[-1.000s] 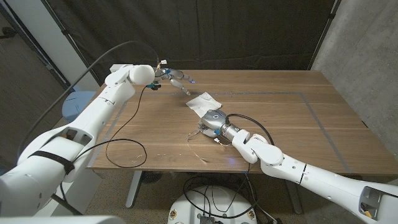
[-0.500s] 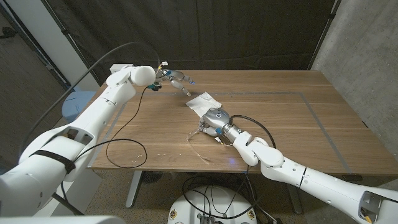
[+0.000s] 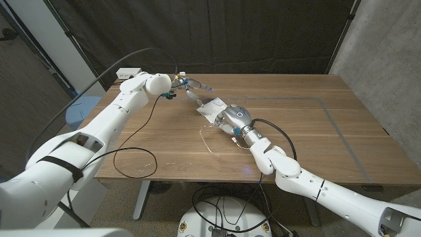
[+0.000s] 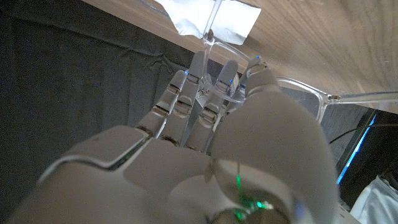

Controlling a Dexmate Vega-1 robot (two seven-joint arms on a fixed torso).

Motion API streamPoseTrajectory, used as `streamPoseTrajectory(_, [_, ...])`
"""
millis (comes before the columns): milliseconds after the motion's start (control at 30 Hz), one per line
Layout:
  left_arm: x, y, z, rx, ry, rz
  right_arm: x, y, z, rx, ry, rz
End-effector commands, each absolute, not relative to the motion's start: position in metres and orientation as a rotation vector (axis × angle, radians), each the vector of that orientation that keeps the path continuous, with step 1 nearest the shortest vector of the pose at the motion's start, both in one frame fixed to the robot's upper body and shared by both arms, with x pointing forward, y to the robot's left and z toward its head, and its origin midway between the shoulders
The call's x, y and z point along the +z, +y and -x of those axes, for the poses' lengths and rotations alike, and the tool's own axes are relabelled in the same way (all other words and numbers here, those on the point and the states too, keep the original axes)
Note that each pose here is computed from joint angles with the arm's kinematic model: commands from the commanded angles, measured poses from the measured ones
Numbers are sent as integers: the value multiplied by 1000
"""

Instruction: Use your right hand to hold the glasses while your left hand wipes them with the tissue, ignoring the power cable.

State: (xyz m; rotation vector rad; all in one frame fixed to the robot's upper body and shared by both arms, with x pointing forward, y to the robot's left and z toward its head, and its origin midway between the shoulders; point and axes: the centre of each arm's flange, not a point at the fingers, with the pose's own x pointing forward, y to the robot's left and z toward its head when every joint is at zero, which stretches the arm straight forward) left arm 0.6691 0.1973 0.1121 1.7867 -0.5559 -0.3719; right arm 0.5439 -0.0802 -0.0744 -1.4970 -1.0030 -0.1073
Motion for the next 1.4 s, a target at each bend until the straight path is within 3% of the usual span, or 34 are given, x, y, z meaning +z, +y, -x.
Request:
streamPoseTrajectory(33, [92,171,-687,-425,-576,-1838,-57,-99,-540,-230,-1003,1353])
streamPoseTrajectory(667, [66,149,-693,-279,-804,-1954,-46,-108,-539,-278,-1019,1315])
streamPoseTrajectory(1067, [56,146,-706,-363,-684,-1978,-46,-109,-545,-277,-1020,1317])
streamPoseTrajectory(1400, [52,143,-708,-363,-716,-1990,-46,-110,-548,-276,-1016,1323])
